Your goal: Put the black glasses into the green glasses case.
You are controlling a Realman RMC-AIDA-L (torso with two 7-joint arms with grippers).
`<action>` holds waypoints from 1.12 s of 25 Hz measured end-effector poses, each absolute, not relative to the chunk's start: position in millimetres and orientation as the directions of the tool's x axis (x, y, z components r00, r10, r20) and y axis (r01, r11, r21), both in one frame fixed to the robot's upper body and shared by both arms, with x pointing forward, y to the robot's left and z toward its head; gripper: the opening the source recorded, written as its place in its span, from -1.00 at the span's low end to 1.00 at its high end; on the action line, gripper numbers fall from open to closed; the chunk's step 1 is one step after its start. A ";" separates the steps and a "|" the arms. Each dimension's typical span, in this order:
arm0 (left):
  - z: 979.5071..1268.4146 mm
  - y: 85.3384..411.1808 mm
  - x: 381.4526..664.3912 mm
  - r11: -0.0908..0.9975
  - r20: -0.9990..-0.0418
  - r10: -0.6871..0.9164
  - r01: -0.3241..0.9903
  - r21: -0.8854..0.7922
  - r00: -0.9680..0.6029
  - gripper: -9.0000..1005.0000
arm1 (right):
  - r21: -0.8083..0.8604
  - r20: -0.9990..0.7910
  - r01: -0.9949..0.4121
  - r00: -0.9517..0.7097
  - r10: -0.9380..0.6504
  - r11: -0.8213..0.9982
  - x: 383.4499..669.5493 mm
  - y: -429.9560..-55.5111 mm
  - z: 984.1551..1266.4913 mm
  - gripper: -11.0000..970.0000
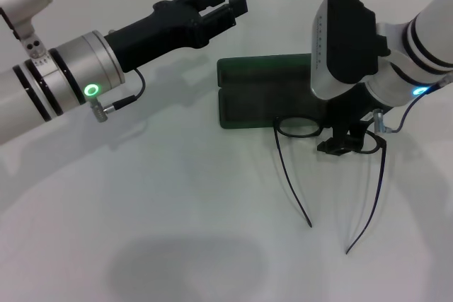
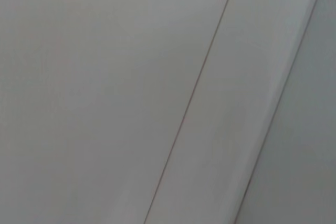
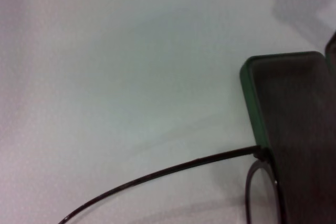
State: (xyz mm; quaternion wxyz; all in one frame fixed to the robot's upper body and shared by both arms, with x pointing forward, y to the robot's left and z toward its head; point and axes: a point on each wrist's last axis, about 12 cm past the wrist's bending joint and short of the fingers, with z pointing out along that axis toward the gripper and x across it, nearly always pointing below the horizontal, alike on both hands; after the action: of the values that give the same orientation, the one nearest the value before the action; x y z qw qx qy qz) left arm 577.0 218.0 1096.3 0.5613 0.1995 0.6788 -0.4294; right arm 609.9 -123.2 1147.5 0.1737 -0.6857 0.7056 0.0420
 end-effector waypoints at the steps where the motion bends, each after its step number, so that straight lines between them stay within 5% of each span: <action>1: 1095.9 217.6 577.6 0.553 -0.933 -0.210 0.751 -0.361 -0.293 0.09 | -0.178 -0.302 -0.982 0.001 -0.953 0.056 609.7 -122.9 1146.8 -0.18; 8: 1094.8 217.3 578.3 0.557 -0.932 -0.208 0.748 -0.361 -0.296 0.09 | -0.178 -0.306 -0.982 -0.005 -0.952 0.062 609.8 -122.1 1145.8 -0.25; 19: 1095.7 216.2 579.1 0.555 -0.935 -0.201 0.752 -0.355 -0.293 0.09 | -0.177 -0.319 -0.981 -0.022 -0.948 0.082 609.7 -124.7 1145.3 -0.68; 28: 1098.0 216.8 576.3 0.535 -0.938 -0.202 0.770 -0.348 -0.283 0.09 | -0.153 -0.412 -0.975 -0.082 -0.907 0.158 609.3 -144.3 1171.8 -0.73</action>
State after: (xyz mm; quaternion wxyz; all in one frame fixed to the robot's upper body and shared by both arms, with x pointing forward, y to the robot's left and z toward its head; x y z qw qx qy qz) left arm 576.3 216.8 1098.0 0.5603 0.2109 0.6733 -0.4338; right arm 609.3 -144.3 1171.8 0.2108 -0.6439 0.7311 0.0807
